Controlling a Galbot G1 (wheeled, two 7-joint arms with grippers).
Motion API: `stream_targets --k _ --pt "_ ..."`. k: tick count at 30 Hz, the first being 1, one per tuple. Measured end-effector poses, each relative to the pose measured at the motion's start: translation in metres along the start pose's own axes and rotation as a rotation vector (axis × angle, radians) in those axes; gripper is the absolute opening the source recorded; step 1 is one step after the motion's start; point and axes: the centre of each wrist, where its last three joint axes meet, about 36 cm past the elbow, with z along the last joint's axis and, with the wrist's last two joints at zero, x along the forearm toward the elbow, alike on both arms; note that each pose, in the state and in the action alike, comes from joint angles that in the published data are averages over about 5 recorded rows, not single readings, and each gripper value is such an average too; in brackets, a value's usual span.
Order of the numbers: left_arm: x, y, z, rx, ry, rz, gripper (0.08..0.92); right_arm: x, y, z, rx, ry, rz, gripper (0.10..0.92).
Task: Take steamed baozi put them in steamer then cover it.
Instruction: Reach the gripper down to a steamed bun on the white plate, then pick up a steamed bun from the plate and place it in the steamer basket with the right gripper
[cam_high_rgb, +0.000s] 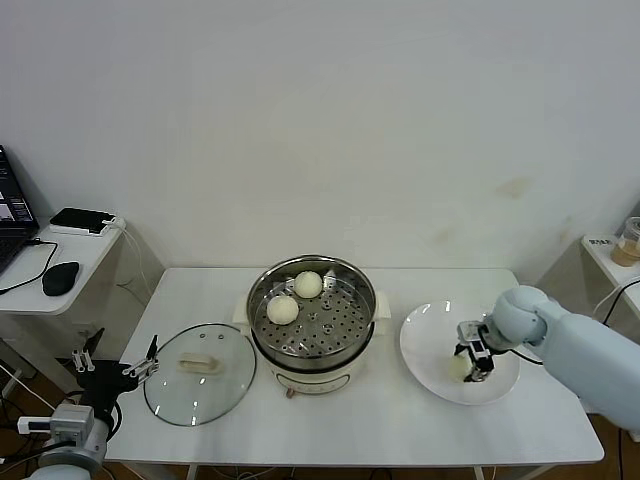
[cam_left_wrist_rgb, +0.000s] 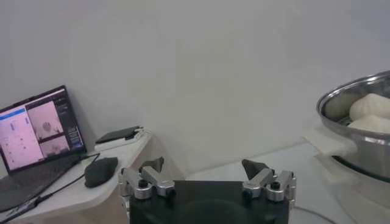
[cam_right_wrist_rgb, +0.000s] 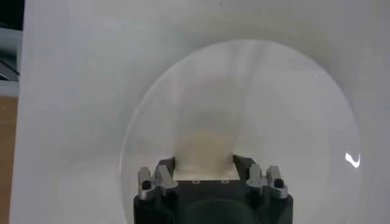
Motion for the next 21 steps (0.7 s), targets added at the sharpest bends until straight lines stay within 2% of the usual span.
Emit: stream_targets --k 12,21 --pt "-0.001 0.0 -0.003 0.0 -0.01 0.005 0.823 0.049 -0.01 0.013 -0.014 -0.021 0.005 0.611" --pt "-0.001 0.002 -0.004 0.0 -0.013 0.003 0.823 0.099 -0.04 -0.002 0.011 -0.055 0.05 0.611"
